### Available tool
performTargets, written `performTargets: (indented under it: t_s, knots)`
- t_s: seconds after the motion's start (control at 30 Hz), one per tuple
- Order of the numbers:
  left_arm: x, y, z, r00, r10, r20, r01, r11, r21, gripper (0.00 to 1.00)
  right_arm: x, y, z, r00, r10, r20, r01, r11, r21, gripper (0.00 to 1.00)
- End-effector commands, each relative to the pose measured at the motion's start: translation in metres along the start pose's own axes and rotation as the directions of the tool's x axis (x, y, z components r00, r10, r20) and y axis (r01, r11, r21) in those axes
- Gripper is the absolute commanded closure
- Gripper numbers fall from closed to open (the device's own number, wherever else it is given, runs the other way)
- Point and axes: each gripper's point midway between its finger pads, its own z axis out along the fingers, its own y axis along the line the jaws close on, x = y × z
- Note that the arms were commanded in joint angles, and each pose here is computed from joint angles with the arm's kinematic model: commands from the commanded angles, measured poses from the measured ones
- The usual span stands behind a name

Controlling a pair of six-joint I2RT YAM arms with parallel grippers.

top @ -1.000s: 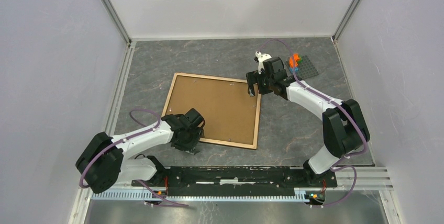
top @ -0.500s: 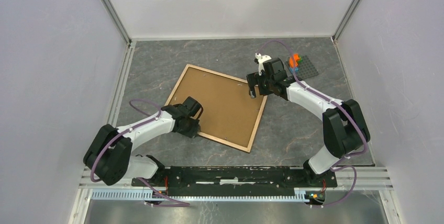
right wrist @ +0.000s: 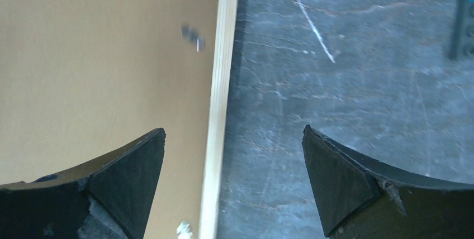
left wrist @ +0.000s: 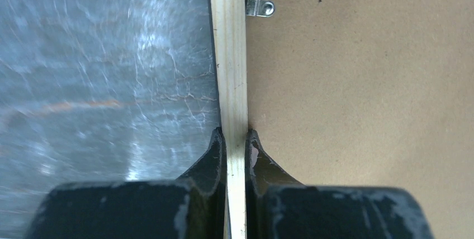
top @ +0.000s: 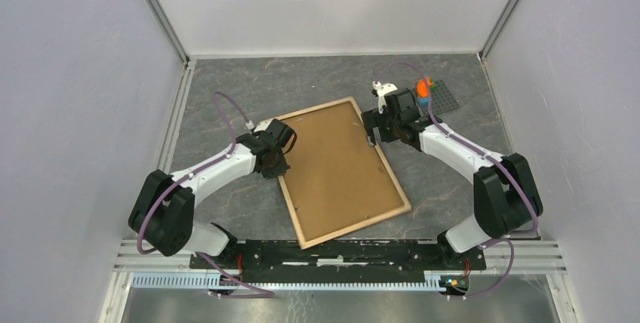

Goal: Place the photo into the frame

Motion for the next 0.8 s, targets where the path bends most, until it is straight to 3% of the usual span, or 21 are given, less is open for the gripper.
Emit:
performTargets:
  t_s: [0.0,0.13,0.33,0.53,0.67,0.77]
  knots:
    - [-0.03,0.015,-0.001,0.894,0.448,0.011,-0.446,0.891,-0.084,0.98,-0.021,-0.028,-0.023,0.989,0.038,0.142,-0.054,0.992,0.114,0.02]
    - [-0.047,0.025,0.013,0.842,0.539,-0.025,-0.535,0.829,-0.164,0.98,-0.019,-0.031,-0.023,0.983,0.095,0.16,-0.113,0.988,0.107,0.02]
    - [-0.069,0.02,0.02,0.807,0.589,-0.044,-0.586,0.788,-0.187,0.98,0.009,-0.014,-0.007,0.989,0.146,-0.02,-0.146,0.989,0.004,0.02]
    - [-0.068,0.019,0.03,0.819,0.571,-0.06,-0.572,0.805,-0.155,0.98,0.048,0.018,-0.001,0.981,0.134,-0.141,-0.152,0.98,-0.13,0.09]
    - [-0.068,0.023,0.034,0.84,0.539,-0.067,-0.542,0.827,-0.148,0.98,0.062,0.041,-0.007,0.986,0.049,-0.156,-0.079,0.978,-0.194,0.1]
    - [-0.07,0.022,0.036,0.866,0.496,-0.057,-0.499,0.858,-0.124,0.98,0.088,0.06,-0.014,0.972,-0.038,-0.233,-0.014,0.977,-0.215,0.11]
